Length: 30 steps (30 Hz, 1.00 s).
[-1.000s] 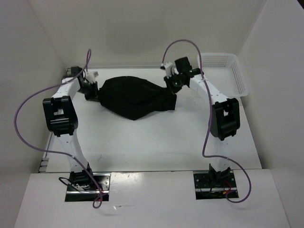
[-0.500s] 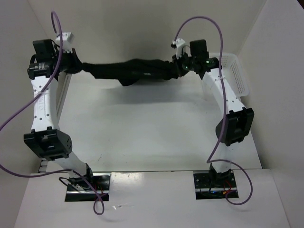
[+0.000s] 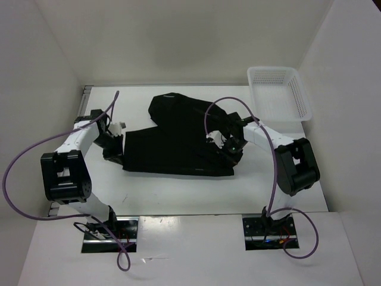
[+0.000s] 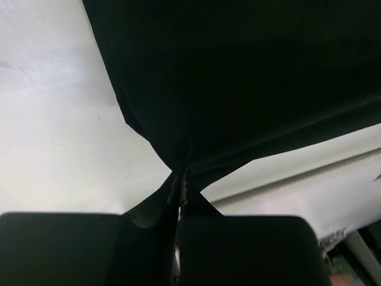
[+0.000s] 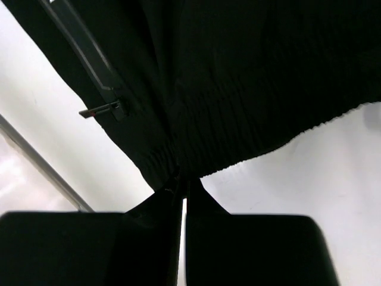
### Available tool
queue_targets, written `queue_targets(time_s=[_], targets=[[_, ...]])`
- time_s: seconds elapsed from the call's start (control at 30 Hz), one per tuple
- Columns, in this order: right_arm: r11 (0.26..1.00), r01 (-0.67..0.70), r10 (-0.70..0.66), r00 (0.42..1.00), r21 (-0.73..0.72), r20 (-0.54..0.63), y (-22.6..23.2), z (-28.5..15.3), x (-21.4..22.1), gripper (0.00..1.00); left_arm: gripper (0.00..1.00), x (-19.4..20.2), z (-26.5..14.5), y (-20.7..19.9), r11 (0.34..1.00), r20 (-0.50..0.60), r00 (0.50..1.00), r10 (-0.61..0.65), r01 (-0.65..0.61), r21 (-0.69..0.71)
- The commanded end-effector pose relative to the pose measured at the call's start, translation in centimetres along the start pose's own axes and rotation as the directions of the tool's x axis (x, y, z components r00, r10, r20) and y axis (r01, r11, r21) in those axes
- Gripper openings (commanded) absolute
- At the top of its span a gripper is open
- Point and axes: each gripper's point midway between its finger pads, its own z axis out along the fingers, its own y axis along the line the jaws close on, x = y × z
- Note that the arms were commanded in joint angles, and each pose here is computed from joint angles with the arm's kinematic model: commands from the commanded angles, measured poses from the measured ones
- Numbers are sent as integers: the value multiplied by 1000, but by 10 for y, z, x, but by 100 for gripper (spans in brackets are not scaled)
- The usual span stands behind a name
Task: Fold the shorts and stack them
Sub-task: Flatten the shorts out
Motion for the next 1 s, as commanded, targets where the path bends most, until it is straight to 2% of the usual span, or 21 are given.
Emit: queue_targets(time_s=[0.0,0.23,0.4,0.43,0.47,0.5,0.53,0.6,0.7,0.8,0.83,0.97], targets=[[993,110,-106,991,49,-79,3,-14,23,0,0,22,-7,12,995,-47,999,7,-12,-104],[985,164,-156,978,46,-137,8,-12,31,0,0,58,-11,10,987,-187,982,8,-38,-159],[976,218,-215,946,-13,-244,28,-3,62,0,1,89,-23,5,987,-279,960,-14,-31,-156],[974,227,-224,942,-19,-248,33,-2,65,0,5,95,-22,0,990,-304,953,-14,-29,-138],[970,242,-238,942,-11,-237,32,0,61,7,13,101,-26,-5,992,-322,947,-9,-33,-126],[971,237,-230,948,7,-221,31,-1,57,21,27,101,-26,-5,992,-322,947,-9,-33,-126],[970,242,-233,950,18,-209,29,0,53,36,48,102,-25,-9,993,-325,946,1,-39,-113],[967,246,-233,960,72,-153,20,-4,32,73,58,84,-21,-6,991,-257,966,26,-59,-122],[953,233,-222,972,194,-78,1,-19,-1,78,61,49,-19,0,990,-153,988,31,-51,-129],[937,195,-216,976,289,41,-14,-38,-38,80,63,-21,-9,10,987,54,995,79,-70,-146],[935,178,-209,975,308,71,-17,-43,-47,80,63,-34,-7,11,986,88,992,91,-77,-150],[918,-4,-99,966,395,239,-47,-60,-87,81,63,-84,11,18,978,192,971,144,-109,-180]])
